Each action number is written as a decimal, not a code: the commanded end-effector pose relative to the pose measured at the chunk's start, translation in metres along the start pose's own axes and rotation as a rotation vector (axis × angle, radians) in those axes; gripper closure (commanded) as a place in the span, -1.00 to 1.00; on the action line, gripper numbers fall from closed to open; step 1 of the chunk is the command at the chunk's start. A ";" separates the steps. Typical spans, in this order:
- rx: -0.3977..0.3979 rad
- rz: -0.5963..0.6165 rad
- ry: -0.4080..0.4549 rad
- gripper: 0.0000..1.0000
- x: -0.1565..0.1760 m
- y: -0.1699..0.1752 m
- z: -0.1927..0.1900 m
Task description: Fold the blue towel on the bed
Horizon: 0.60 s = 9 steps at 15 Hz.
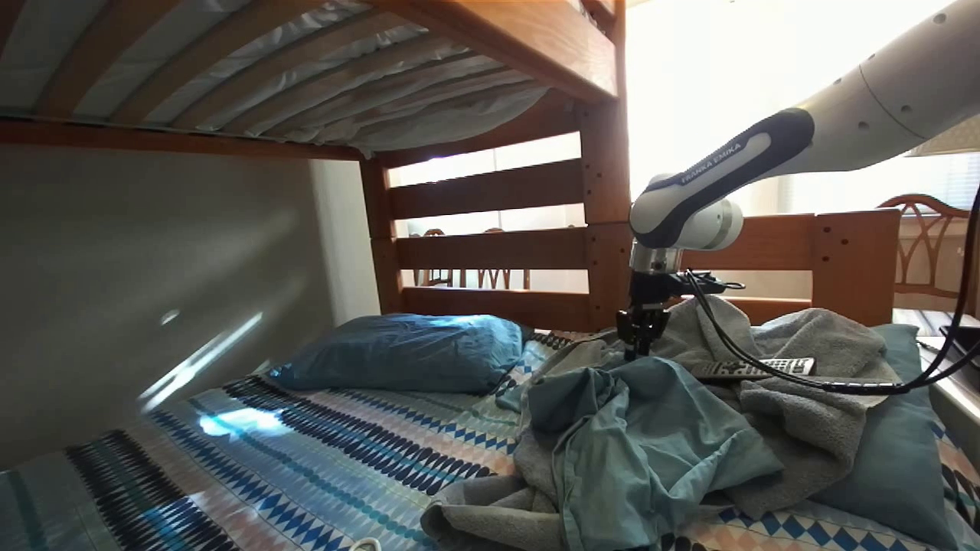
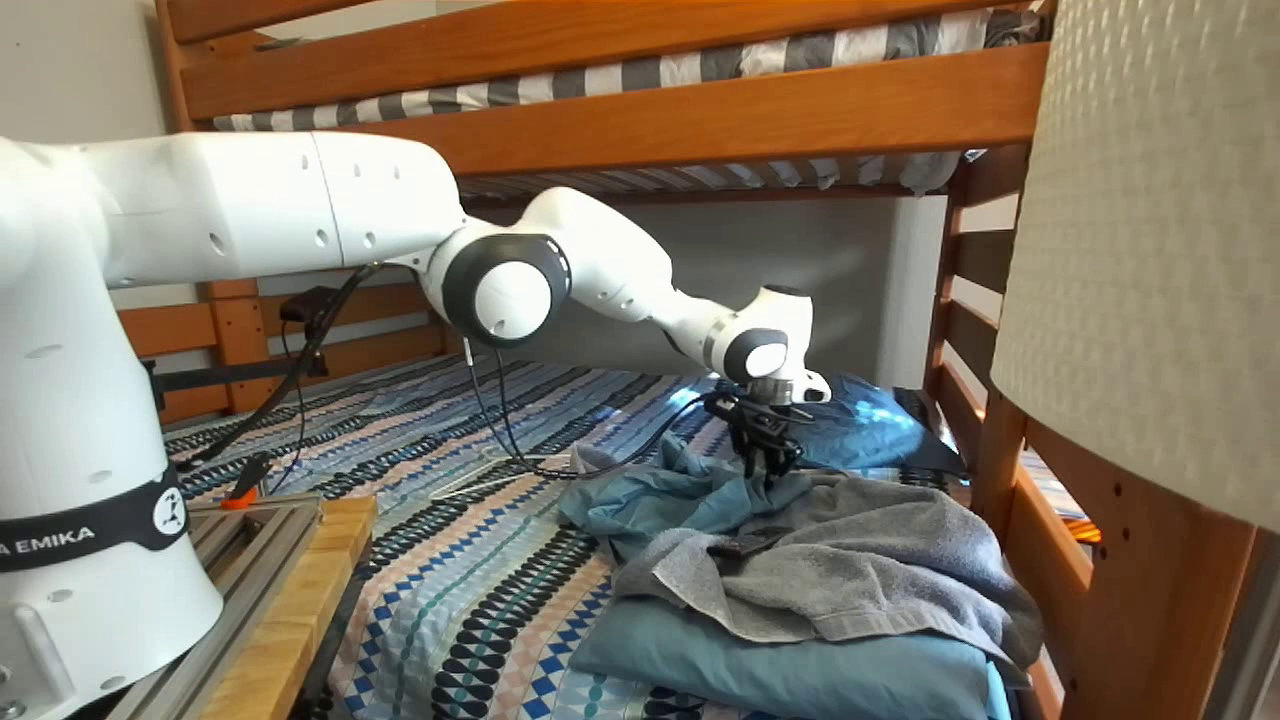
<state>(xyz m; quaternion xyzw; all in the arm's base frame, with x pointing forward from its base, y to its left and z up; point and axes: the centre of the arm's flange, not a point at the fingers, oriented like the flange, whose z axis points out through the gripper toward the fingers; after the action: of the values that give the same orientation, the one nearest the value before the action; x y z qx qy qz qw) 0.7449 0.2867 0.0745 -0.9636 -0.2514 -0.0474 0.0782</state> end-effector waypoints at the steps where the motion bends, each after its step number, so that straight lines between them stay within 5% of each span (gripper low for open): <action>1: -0.007 -0.023 -0.001 0.80 0.044 0.005 0.020; 3: -0.011 -0.020 0.002 0.99 0.043 0.004 0.019; 9: -0.101 0.118 0.116 0.99 0.038 0.038 -0.028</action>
<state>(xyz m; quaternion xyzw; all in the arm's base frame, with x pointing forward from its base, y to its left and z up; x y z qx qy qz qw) 0.7565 0.2778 0.0872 -0.9675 -0.2327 -0.0750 0.0651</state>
